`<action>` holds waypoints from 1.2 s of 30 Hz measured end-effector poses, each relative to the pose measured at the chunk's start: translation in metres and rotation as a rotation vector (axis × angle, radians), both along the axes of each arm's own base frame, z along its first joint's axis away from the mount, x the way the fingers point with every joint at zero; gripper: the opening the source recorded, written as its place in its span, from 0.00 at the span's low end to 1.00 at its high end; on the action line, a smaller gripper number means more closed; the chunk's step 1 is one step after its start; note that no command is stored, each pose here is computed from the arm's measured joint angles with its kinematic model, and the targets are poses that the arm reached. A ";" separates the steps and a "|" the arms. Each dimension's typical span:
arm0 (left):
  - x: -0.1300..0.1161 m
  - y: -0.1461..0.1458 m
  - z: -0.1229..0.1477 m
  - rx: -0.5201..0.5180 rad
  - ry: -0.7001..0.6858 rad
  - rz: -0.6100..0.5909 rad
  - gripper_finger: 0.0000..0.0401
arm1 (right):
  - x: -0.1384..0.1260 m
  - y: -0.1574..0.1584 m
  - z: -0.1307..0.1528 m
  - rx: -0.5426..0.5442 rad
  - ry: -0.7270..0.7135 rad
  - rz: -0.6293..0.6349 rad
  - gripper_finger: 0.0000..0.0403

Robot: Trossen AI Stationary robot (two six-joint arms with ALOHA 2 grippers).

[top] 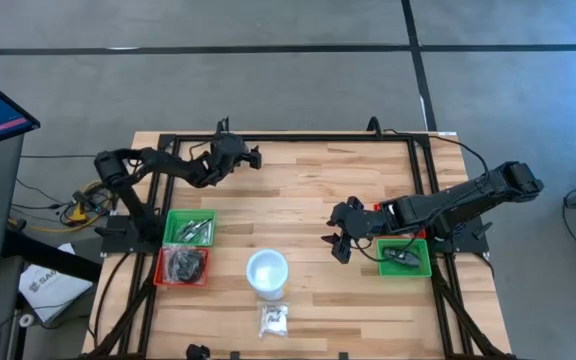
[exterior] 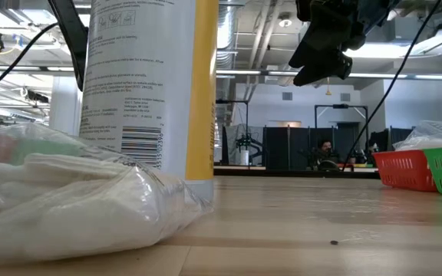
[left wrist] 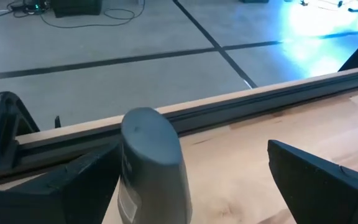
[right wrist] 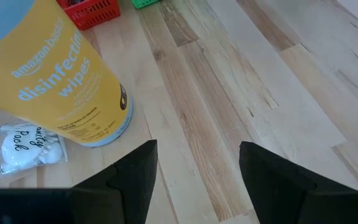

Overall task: Pick & Place Travel size toiletries
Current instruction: Put the bottom gray deodorant into the right green bin

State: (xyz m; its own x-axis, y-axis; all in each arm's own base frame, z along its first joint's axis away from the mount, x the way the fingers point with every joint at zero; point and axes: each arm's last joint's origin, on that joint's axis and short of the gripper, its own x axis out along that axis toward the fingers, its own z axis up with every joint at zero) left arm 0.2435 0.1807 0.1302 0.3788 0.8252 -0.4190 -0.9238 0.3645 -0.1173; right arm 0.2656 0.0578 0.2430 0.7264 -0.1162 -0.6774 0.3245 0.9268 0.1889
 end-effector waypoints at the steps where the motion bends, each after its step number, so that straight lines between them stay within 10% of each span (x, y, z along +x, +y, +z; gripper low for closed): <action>1: 0.000 0.000 0.001 0.002 -0.002 0.000 0.96 | 0.000 0.000 0.000 0.000 0.000 0.000 0.54; 36: -0.005 -0.010 0.056 0.165 -0.045 -0.120 0.96 | 0.001 -0.003 0.000 0.001 0.000 -0.012 0.54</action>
State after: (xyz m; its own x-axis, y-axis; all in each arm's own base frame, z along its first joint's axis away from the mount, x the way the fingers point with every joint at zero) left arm 0.2380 0.1707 0.1859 0.4936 0.8292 -0.2622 -0.8679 0.4892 -0.0865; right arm 0.2663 0.0547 0.2429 0.7247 -0.1240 -0.6778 0.3352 0.9229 0.1896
